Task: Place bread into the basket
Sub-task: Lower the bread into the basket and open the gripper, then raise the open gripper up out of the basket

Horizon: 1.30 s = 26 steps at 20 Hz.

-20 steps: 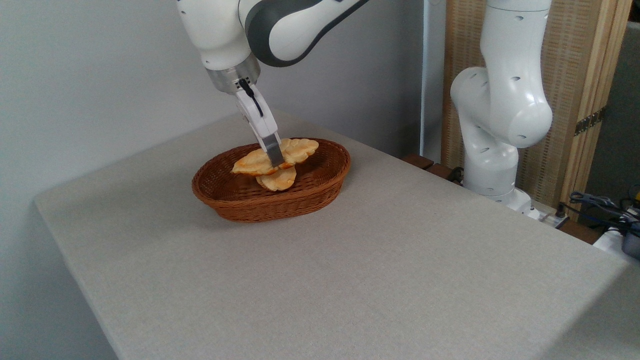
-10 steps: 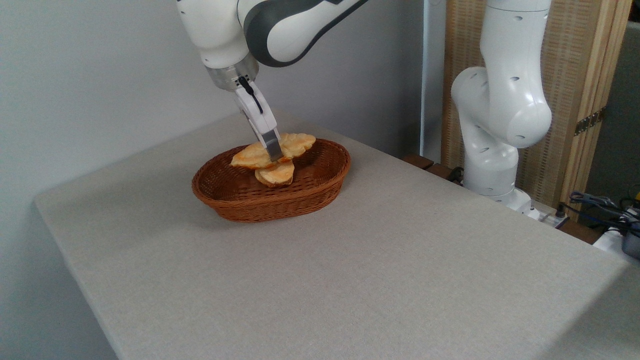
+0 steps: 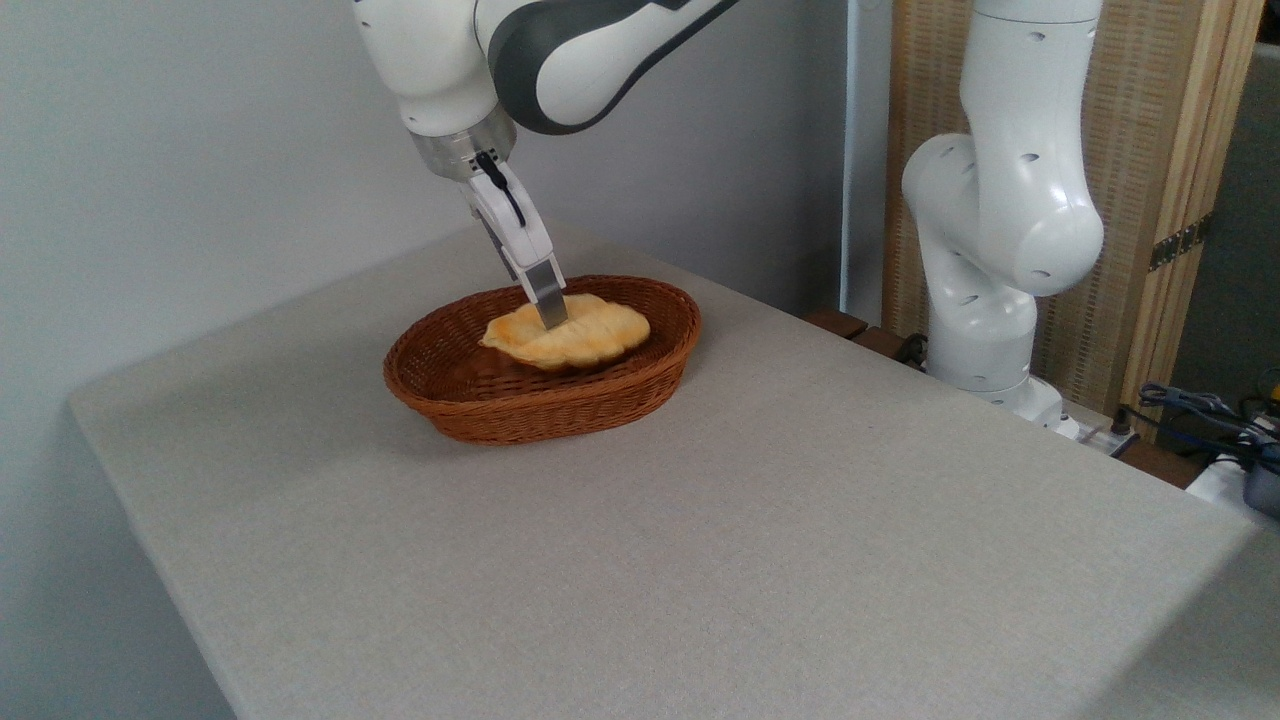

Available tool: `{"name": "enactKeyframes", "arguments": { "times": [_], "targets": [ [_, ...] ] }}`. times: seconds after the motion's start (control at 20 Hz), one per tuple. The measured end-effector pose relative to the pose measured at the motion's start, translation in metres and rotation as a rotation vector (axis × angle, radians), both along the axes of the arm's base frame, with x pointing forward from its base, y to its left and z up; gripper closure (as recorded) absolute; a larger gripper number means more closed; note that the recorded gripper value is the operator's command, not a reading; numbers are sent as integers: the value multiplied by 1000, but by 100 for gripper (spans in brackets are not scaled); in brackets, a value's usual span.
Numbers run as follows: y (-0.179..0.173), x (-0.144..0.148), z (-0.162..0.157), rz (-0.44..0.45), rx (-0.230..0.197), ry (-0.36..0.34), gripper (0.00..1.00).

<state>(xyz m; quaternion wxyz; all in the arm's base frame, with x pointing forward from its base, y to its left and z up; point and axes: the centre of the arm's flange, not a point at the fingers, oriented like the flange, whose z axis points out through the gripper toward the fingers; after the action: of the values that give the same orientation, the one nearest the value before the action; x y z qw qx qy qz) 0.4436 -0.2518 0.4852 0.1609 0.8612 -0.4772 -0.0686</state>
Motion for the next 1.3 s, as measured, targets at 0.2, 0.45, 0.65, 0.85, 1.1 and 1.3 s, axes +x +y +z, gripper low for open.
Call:
{"name": "enactKeyframes", "arguments": {
  "times": [0.2, 0.45, 0.65, 0.85, 1.1, 1.3],
  "targets": [
    [6, 7, 9, 20, -8, -17, 0],
    [28, 26, 36, 102, -34, -59, 0],
    [50, 38, 45, 144, -37, -78, 0],
    [78, 50, 52, 159, 25, -128, 0],
    [110, 65, 60, 166, 104, -207, 0],
    [141, 74, 60, 140, 120, -235, 0]
  ]
}}
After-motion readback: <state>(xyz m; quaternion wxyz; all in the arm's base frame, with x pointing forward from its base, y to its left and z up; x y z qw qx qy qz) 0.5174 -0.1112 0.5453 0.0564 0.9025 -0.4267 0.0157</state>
